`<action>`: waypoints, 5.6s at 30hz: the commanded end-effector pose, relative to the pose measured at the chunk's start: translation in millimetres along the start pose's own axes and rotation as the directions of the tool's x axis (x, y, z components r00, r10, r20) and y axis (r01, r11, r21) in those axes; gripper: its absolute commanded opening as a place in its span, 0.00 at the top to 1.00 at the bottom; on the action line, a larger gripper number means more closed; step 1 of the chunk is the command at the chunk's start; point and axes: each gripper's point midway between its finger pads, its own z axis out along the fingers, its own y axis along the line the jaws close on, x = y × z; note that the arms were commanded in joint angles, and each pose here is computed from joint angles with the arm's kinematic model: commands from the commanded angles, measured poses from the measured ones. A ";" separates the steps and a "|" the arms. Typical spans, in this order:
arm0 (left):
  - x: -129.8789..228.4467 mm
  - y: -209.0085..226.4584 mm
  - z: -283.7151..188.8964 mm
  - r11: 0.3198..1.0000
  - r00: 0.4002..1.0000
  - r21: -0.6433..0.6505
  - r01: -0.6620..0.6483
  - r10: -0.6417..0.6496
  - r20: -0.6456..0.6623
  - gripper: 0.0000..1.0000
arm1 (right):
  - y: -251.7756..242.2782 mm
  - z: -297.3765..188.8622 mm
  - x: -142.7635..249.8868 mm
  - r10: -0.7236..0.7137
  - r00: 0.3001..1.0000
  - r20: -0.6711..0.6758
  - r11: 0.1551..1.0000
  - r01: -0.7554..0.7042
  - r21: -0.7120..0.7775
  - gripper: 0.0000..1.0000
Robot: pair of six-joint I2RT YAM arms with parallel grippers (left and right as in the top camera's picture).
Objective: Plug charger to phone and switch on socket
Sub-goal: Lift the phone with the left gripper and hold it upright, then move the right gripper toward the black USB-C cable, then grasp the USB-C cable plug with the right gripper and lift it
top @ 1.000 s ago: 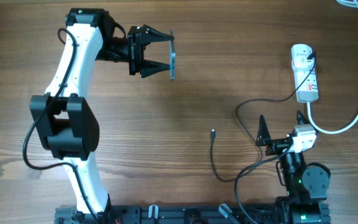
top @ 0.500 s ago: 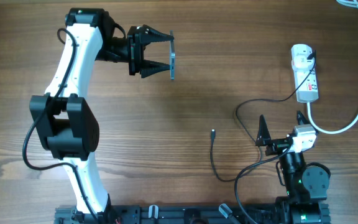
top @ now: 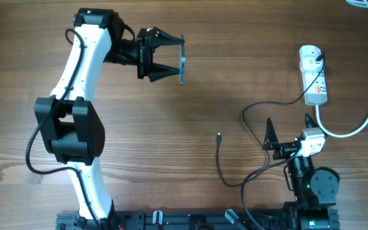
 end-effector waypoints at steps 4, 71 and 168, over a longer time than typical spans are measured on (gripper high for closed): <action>17.0 -17.7 -6.2 0.996 0.998 0.055 -0.063 0.063 -0.001 0.35 | -1.2 -0.3 -1.3 0.006 1.000 0.006 1.000 -0.006 0.009 0.00; 17.1 -17.7 -6.1 0.997 0.998 0.055 -0.060 0.060 -0.002 0.36 | 100.9 -43.1 -65.8 0.711 0.615 -0.340 0.392 -0.749 -0.535 0.00; 16.8 -17.6 -6.2 0.998 1.000 0.054 -0.029 0.029 -0.003 0.30 | 259.7 120.1 -147.9 0.207 0.716 -0.667 0.976 -0.106 0.189 0.96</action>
